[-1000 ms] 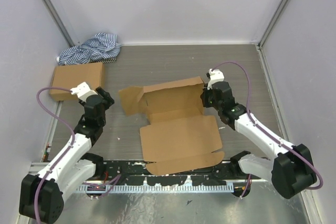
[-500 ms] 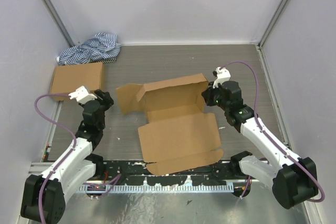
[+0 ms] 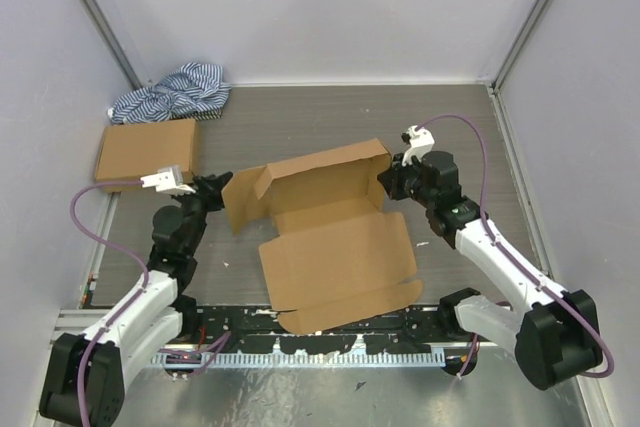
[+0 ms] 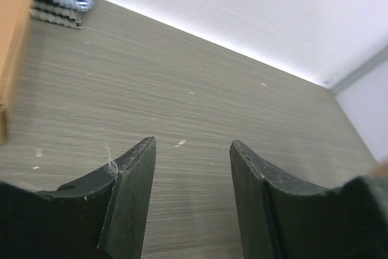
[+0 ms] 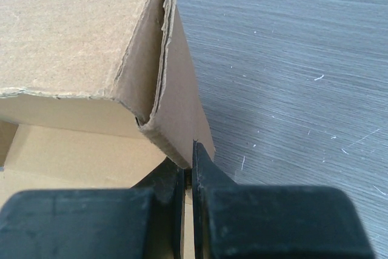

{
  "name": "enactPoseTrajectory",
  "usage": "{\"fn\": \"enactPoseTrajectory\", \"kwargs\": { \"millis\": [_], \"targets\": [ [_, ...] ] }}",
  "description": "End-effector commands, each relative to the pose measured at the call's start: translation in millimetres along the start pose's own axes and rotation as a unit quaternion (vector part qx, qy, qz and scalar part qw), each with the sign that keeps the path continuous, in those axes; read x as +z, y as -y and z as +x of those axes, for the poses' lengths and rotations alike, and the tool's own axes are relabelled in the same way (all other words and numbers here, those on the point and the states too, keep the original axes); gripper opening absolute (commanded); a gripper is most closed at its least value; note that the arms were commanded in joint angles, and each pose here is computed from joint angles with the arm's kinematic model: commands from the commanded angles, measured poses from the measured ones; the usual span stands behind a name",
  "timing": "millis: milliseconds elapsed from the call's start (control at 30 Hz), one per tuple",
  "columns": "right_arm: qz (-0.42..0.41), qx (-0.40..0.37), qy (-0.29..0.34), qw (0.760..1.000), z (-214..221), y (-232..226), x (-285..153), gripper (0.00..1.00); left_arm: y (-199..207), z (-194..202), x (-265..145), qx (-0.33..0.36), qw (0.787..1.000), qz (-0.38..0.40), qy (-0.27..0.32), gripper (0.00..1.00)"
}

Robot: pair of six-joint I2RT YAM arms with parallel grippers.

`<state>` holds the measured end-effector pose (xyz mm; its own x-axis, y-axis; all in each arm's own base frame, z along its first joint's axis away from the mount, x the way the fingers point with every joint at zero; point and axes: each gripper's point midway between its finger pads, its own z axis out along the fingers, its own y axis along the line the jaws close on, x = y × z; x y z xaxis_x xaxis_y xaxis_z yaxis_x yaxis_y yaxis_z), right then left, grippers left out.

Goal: Fold the paper box

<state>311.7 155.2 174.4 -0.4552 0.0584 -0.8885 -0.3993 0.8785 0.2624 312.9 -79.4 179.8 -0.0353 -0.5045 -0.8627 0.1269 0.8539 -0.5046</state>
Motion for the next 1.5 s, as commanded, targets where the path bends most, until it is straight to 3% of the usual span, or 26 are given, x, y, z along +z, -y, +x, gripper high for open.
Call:
{"fn": "enactPoseTrajectory", "kwargs": {
  "millis": [0,433,733,1033,1267,1467],
  "targets": [
    [-0.035,-0.001,0.012,0.999,-16.8,-15.5,2.6,0.01,48.7,-5.9,-10.2,-0.008,0.992,0.126,-0.01,0.58],
    [-0.032,0.002,0.008,0.999,-19.4,-14.5,8.2,0.01,88.3,25.5,-47.1,-0.033,0.962,0.25,-0.103,0.54],
    [-0.037,0.005,0.006,0.999,-18.8,-16.7,7.8,0.01,94.2,49.3,-60.5,-0.043,0.953,0.265,-0.139,0.52],
    [-0.035,0.004,0.002,0.999,-17.1,-15.6,8.5,0.01,126.9,55.1,-76.0,-0.034,0.94,0.301,-0.158,0.5],
    [-0.045,0.005,0.006,0.999,-18.8,-19.9,5.6,0.01,117.1,67.3,-70.0,0.003,0.949,0.267,-0.166,0.5],
    [-0.023,0.006,-0.002,1.0,-15.0,-12.0,4.8,0.01,117.4,53.6,-60.0,0.021,0.957,0.248,-0.148,0.49]
  ]
}}
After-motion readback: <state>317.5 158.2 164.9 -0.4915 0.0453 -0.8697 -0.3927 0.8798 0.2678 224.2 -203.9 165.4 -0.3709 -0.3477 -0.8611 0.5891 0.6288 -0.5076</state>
